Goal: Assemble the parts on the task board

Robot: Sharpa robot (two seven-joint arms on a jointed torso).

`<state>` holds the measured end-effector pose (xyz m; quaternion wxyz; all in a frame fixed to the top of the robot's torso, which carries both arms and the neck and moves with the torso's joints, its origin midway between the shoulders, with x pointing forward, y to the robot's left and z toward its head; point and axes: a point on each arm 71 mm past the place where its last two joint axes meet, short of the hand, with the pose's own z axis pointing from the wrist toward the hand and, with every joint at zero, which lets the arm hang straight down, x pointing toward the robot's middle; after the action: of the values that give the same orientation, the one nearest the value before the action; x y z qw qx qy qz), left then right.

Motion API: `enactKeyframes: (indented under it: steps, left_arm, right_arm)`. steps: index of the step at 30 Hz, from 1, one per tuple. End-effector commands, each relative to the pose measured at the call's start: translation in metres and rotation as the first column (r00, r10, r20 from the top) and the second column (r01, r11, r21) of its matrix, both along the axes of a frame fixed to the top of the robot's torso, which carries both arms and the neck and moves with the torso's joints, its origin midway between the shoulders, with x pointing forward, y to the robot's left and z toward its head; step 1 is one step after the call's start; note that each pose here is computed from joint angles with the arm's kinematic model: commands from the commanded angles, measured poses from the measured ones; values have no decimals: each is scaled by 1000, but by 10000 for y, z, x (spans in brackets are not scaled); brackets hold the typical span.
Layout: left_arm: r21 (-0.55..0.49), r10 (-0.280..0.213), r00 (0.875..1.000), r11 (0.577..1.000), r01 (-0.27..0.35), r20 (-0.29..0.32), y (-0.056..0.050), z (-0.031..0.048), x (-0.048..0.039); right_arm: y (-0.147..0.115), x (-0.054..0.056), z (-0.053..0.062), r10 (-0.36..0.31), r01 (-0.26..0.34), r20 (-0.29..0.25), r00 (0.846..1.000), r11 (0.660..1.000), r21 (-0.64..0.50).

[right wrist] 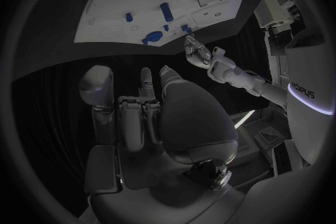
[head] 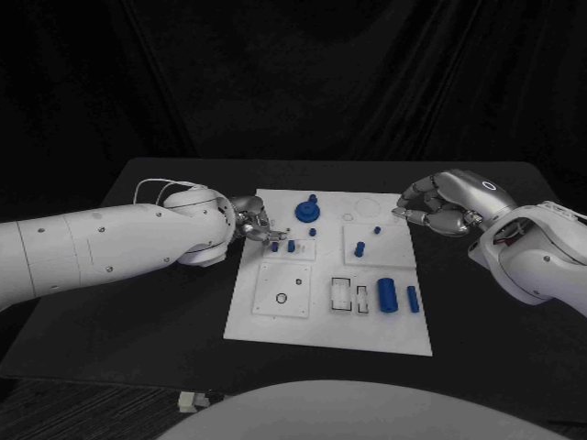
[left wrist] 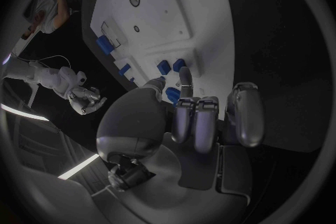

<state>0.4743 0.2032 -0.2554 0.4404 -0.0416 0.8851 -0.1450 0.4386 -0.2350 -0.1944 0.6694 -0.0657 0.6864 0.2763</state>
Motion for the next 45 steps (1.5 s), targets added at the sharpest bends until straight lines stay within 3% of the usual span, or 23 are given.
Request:
enactKeyframes:
  steps: [1, 21, 45]
  left_arm:
    - [24, -18, 999, 1000, 19, -35, -9, -45, -26]
    - [14, -48, 998, 999, 49, -48, -78, -95, -29]
    - [41, -46, 996, 998, 49, -79, -83, -153, -16]
  right_arm:
    - [-11, -7, -9, -13, 13, -5, 1000, 1000, -1]
    - [4, -4, -20, -11, 11, -9, 1000, 1000, 2]
    - [-4, 0, -38, -19, 19, -26, 999, 1000, 15]
